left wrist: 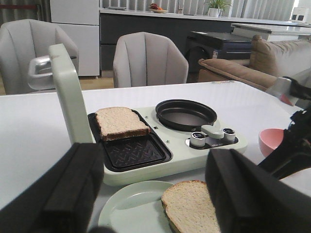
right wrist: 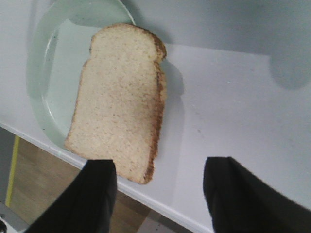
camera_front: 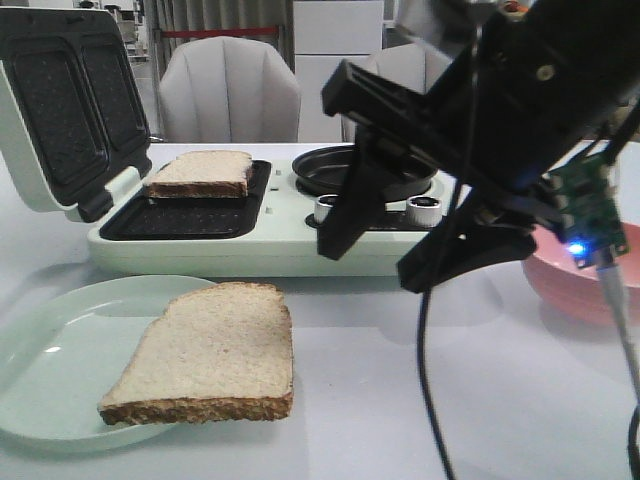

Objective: Make breakfast with bread and shrimp
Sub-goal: 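Reach the right gripper to the remaining bread slice and grasp it, then lift the bread with the right gripper and lay it on the second plate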

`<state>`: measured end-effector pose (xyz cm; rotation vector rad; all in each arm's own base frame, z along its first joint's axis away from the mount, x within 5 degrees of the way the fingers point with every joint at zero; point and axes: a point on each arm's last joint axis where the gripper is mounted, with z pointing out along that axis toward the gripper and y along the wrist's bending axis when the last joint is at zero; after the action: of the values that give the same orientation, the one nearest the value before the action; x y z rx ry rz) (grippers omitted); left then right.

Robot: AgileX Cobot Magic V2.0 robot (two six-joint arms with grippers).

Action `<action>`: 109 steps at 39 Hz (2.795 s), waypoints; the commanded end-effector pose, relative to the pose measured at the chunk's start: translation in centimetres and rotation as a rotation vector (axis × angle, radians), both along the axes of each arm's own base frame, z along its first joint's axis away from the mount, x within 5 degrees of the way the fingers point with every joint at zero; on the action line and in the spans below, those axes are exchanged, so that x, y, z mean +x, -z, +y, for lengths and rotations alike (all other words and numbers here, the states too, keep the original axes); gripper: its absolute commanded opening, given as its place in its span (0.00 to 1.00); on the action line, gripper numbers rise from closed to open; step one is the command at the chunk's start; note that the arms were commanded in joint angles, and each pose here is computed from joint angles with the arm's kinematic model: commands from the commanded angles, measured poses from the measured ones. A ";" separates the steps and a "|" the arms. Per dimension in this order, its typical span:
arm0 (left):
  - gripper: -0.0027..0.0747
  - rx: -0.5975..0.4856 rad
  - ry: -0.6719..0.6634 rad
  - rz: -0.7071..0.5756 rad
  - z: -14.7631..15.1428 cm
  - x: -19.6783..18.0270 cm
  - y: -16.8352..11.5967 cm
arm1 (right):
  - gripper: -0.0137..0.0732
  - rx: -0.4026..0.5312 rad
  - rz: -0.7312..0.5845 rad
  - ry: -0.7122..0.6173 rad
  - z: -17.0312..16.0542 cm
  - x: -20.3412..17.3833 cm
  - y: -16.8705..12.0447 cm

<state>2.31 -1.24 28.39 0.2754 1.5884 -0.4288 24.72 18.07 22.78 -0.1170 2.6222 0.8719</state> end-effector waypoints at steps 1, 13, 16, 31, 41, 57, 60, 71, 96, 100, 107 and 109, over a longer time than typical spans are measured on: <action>0.70 -0.060 0.000 -0.089 0.2 -0.3 -1.5 | 0.73 0.081 -0.062 -0.004 1.2 1.4 -0.9; 0.70 -0.060 0.000 -0.089 0.2 -0.3 -1.5 | 0.73 0.124 -0.001 -0.015 3.0 4.2 3.2; 0.70 -0.060 0.000 -0.089 0.2 -0.3 -1.5 | 0.73 0.134 0.015 -0.017 3.4 4.8 4.1; 0.70 -0.060 0.000 -0.089 0.2 -0.3 -1.5 | 0.59 0.165 0.052 -0.048 4.9 6.4 5.6; 0.70 -0.060 0.000 -0.089 0.2 -0.3 -1.5 | 0.32 0.201 0.030 -0.023 4.8 6.9 4.4; 0.70 -0.060 0.000 -0.089 0.2 -0.3 -1.5 | 0.31 0.343 -0.149 -0.070 5.0 6.6 -3.5; 0.70 -0.060 0.000 -0.089 0.2 -0.3 -1.5 | 0.31 0.380 -0.181 -0.054 5.3 7.2 -4.8; 0.70 -0.060 0.000 -0.089 0.2 -0.3 -1.5 | 0.31 0.395 -0.344 0.043 6.3 11.2 -7.6; 0.70 -0.060 0.000 -0.089 0.2 -0.3 -1.5 | 0.56 0.291 -0.379 0.043 9.3 17.7 -1.9; 0.70 -0.060 0.000 -0.089 0.2 -0.3 -1.5 | 0.68 0.228 -0.419 0.015 9.1 17.8 -1.7; 0.70 -0.060 0.000 -0.089 0.2 -0.3 -1.5 | 0.77 0.156 -0.479 -0.097 9.0 17.7 -2.4; 0.70 -0.060 0.000 -0.089 0.2 -0.3 -1.5 | 0.77 0.155 -0.484 -0.127 9.2 17.6 -2.8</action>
<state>2.31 -1.24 28.41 0.2750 1.5862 -0.4291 42.70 27.44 20.35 -0.3278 2.2308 0.9319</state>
